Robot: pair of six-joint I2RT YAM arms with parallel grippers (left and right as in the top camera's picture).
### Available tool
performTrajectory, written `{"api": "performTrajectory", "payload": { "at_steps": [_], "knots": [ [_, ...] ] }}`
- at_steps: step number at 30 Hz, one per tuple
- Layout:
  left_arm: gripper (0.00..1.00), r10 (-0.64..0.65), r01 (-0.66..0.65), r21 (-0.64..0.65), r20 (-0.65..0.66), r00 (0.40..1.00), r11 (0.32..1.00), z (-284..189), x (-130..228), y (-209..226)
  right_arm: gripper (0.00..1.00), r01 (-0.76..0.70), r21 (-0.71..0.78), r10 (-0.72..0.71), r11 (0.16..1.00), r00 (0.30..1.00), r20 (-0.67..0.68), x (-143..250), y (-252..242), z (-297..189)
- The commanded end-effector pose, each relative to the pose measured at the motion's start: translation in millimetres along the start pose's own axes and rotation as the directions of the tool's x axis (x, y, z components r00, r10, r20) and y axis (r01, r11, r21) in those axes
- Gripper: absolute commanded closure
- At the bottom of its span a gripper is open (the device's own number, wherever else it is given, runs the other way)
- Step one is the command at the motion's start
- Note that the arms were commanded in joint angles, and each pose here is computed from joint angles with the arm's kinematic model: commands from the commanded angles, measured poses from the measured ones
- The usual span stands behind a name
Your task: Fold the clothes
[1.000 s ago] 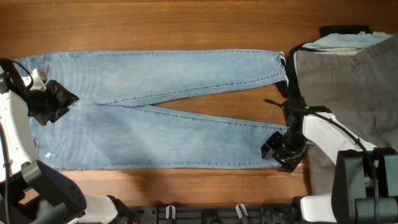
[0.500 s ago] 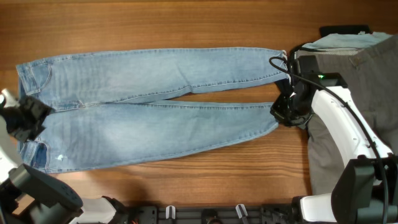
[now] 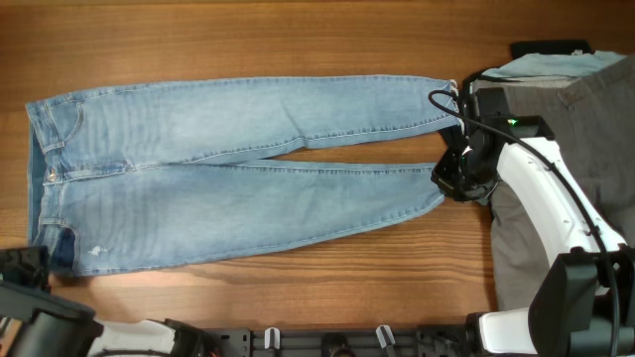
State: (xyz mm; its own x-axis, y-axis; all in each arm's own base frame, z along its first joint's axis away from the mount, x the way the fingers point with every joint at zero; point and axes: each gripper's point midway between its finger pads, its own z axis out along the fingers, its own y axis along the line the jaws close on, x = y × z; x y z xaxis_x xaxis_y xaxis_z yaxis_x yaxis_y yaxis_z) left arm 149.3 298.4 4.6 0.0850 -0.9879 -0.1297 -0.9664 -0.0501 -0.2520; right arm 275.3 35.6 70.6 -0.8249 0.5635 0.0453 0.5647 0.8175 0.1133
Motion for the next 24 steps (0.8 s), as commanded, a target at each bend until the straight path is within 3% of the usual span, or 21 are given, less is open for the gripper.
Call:
{"api": "performTrajectory", "payload": {
  "at_steps": [1,7,10,13,16,18,22,24],
  "knots": [
    [0.5,0.067,-0.065,0.056,-0.035,0.997,0.996,15.7,6.9,-11.2,0.96,0.004,0.012,-0.004,1.0,0.999,0.037,-8.9,-1.0,-5.0],
    [0.96,0.064,-0.058,0.083,-0.065,0.996,0.995,27.4,10.7,-14.0,0.96,0.054,0.027,-0.055,0.998,0.998,0.038,-9.1,-3.5,-5.2],
    [0.96,0.058,-0.041,0.147,-0.113,0.992,0.988,19.9,17.9,-24.8,0.96,0.056,0.028,-0.057,0.998,0.998,0.037,-7.7,-4.2,-6.9],
    [0.96,0.06,-0.045,0.156,-0.088,0.994,0.987,-28.1,0.3,-41.2,0.96,0.116,0.004,-0.116,0.993,0.99,0.078,-8.9,1.1,-37.2],
    [0.96,0.077,-0.082,0.159,0.035,0.996,0.984,-97.8,-23.9,-58.6,0.96,0.125,-0.063,-0.112,0.99,0.976,0.186,-8.8,9.2,-90.0],
    [0.96,0.084,-0.111,0.133,0.192,0.978,0.985,-156.0,-37.7,-60.9,0.96,0.123,-0.13,-0.082,0.984,0.956,0.283,-4.8,13.0,-136.7],
    [0.96,0.083,-0.166,0.166,0.42,0.904,0.972,-229.4,-41.2,-67.3,0.96,0.159,-0.195,-0.074,0.968,0.919,0.387,-3.0,17.5,-170.3],
    [0.96,0.077,-0.17,0.167,0.456,0.887,0.971,-240.6,-41.7,-67.0,0.96,0.173,-0.215,-0.069,0.961,0.905,0.421,-11.2,24.5,-174.7]
  ]
}}
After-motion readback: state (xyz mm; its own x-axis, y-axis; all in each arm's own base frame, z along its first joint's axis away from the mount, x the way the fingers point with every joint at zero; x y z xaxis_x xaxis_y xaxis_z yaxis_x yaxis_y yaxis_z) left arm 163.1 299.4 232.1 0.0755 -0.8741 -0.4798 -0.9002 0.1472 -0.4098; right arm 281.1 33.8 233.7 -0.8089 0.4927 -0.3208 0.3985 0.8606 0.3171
